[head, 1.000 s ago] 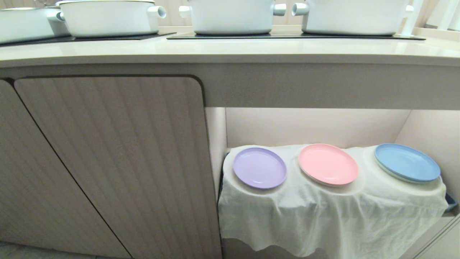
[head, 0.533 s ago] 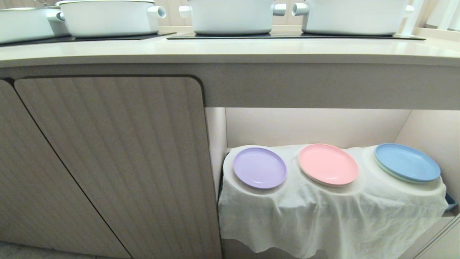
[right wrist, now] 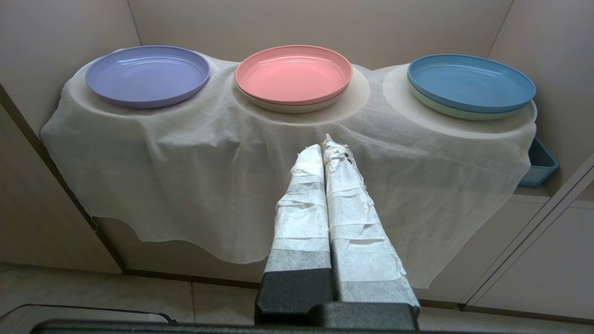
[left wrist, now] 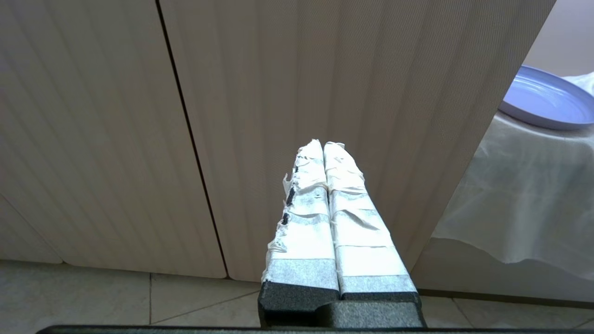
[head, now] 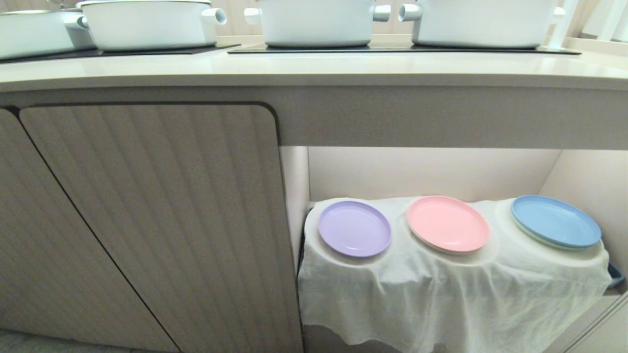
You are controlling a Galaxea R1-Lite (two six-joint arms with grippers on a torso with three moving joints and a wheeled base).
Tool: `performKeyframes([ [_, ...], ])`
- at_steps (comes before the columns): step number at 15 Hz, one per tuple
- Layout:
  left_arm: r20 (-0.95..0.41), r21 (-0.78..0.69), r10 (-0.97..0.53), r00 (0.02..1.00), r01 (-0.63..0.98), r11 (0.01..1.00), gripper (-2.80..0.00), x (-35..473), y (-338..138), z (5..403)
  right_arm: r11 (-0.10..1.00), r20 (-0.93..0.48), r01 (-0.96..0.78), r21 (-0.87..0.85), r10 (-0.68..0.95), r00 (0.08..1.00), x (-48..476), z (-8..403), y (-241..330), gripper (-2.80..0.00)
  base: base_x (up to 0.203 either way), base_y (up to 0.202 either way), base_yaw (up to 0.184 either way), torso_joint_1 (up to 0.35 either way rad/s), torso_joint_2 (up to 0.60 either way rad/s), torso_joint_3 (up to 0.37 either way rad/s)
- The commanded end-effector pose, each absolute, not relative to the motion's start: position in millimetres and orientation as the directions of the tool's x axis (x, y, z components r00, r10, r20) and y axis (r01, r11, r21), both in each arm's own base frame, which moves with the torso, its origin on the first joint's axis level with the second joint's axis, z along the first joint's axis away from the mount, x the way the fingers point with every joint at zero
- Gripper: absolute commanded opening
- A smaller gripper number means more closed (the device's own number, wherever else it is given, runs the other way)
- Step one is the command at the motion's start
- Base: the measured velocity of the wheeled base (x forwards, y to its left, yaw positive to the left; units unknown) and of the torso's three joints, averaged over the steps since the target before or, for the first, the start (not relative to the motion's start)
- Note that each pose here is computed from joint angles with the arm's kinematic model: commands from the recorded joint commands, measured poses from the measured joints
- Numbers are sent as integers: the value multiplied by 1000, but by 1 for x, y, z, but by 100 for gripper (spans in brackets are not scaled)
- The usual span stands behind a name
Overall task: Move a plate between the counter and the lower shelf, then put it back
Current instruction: Pick up the plate in the cupboard
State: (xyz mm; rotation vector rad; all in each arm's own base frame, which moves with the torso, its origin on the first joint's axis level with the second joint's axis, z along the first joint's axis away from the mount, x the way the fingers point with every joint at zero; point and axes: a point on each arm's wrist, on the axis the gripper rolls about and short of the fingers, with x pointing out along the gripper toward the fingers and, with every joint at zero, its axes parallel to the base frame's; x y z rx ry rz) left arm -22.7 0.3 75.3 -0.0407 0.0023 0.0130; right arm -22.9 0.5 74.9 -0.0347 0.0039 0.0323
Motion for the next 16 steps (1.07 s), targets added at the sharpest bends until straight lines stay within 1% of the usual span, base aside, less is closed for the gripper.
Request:
performKeyframes([
  [1, -3, -41, 14, 1000, -14, 999, -280, -23, 0, 75, 999, -6, -34, -35, 34, 999, -23, 75, 0, -280, 0, 0, 0, 0, 0, 0],
  [16, -3, -41, 14, 1000, -14, 999, -280, -23, 0, 75, 999, -6, -34, -35, 34, 999, -23, 75, 0, -280, 0, 0, 0, 0, 0, 0],
])
